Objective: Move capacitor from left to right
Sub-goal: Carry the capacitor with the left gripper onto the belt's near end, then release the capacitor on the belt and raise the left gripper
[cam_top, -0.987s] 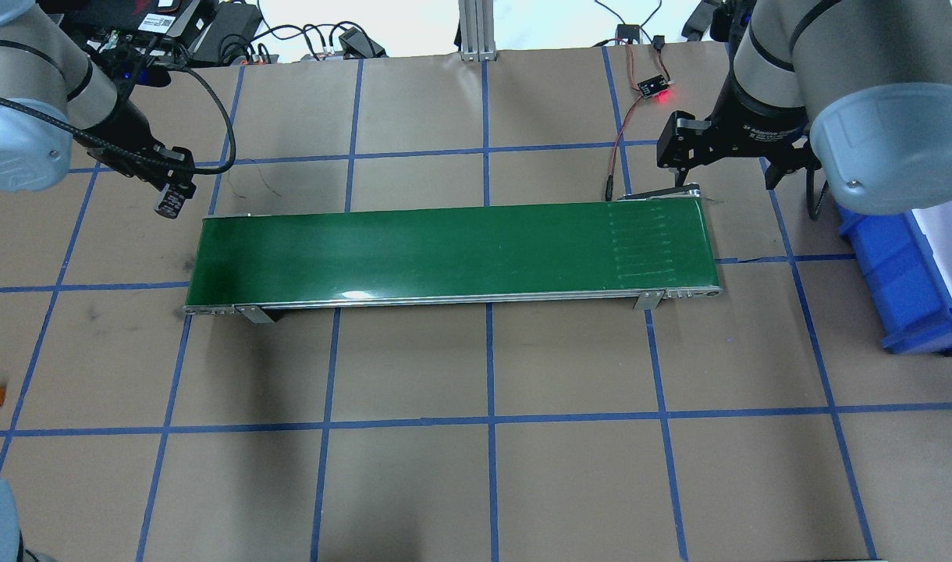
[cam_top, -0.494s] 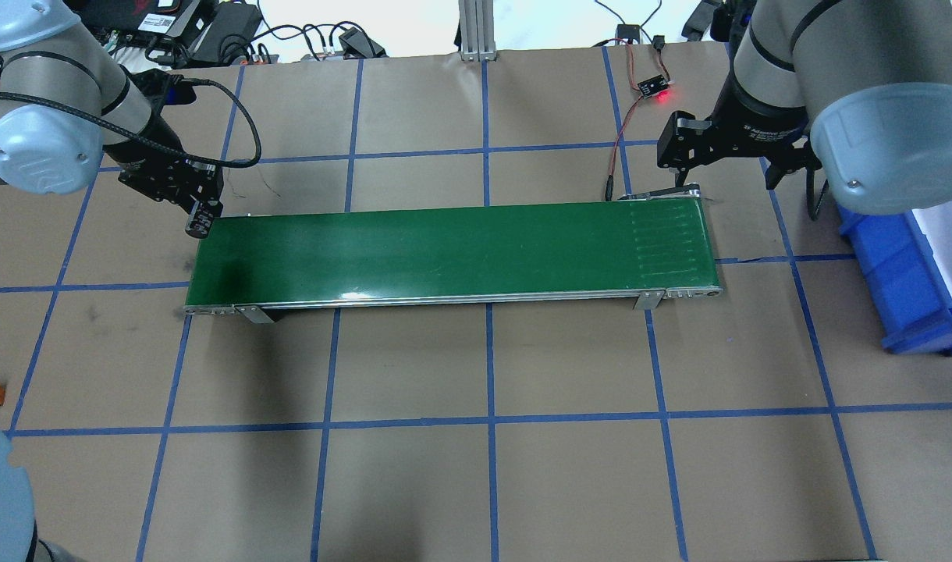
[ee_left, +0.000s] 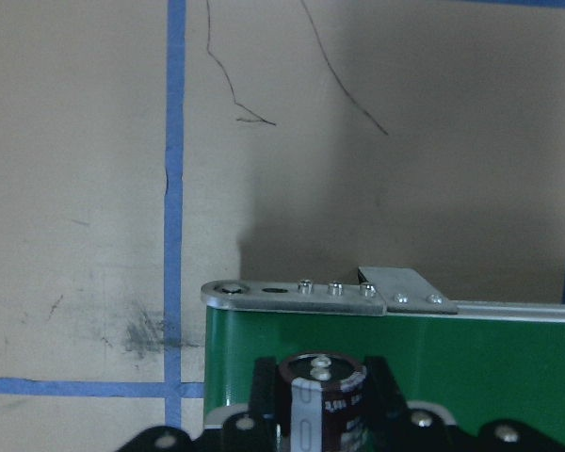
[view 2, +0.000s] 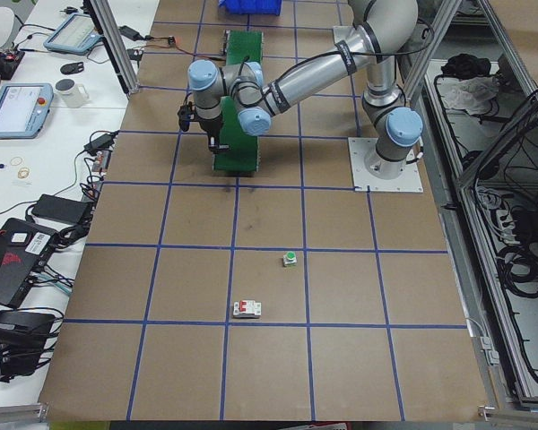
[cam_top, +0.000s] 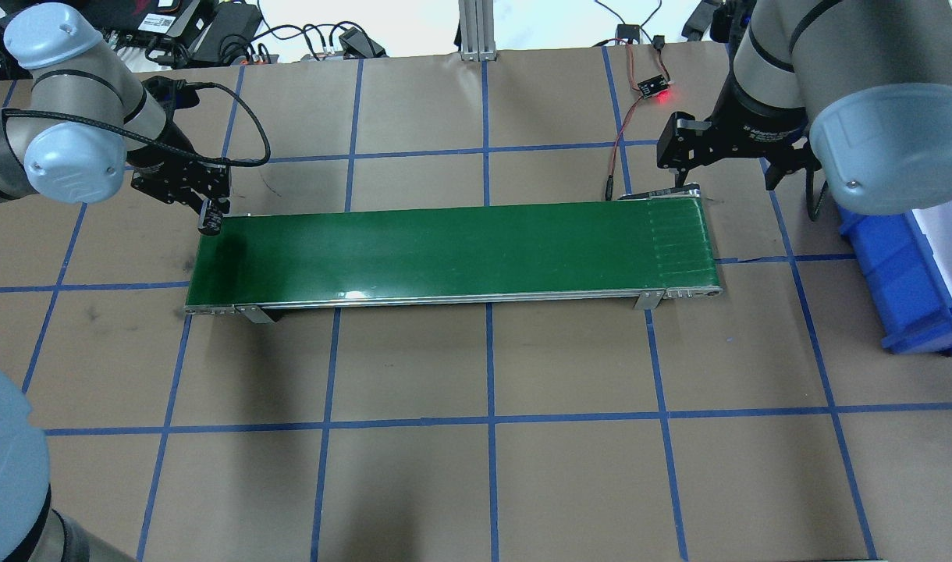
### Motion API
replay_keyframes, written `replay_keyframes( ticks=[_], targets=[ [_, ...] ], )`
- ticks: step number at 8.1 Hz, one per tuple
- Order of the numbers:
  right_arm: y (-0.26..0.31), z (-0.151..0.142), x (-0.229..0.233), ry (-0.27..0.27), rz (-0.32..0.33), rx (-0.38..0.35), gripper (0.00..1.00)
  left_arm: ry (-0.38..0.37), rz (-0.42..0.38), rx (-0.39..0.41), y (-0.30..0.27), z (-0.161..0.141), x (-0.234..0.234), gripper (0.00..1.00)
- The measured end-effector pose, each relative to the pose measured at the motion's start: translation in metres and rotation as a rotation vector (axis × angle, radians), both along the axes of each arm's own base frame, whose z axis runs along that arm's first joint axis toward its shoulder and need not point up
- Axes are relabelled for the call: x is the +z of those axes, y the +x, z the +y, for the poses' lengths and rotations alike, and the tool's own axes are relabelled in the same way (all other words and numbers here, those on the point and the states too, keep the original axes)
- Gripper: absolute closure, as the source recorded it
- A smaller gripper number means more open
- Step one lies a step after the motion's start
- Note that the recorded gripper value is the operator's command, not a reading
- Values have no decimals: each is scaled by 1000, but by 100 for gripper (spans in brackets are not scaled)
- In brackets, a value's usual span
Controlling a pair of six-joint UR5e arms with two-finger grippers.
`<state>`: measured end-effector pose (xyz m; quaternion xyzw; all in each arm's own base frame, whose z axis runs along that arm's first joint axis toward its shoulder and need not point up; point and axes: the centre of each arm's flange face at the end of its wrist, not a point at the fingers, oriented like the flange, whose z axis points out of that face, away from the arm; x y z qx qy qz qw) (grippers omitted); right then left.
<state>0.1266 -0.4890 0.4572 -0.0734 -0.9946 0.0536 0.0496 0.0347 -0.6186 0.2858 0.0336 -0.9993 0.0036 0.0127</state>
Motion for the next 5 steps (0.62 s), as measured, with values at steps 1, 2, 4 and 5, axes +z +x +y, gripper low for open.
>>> replay_keyframes(
  ticks=[1, 2, 4, 5],
  targets=[
    [0, 0, 0, 1, 0, 0, 0, 10, -1, 10, 0, 3, -8, 100],
    [0, 0, -1, 2, 0, 0, 0, 21, -12, 15, -1, 10, -17, 100],
    [0, 0, -1, 2, 1, 0, 0, 59, -50, 24, -1, 28, -35, 100],
    [0, 0, -1, 2, 1, 0, 0, 65, -58, 25, -2, 34, -35, 70]
  ],
)
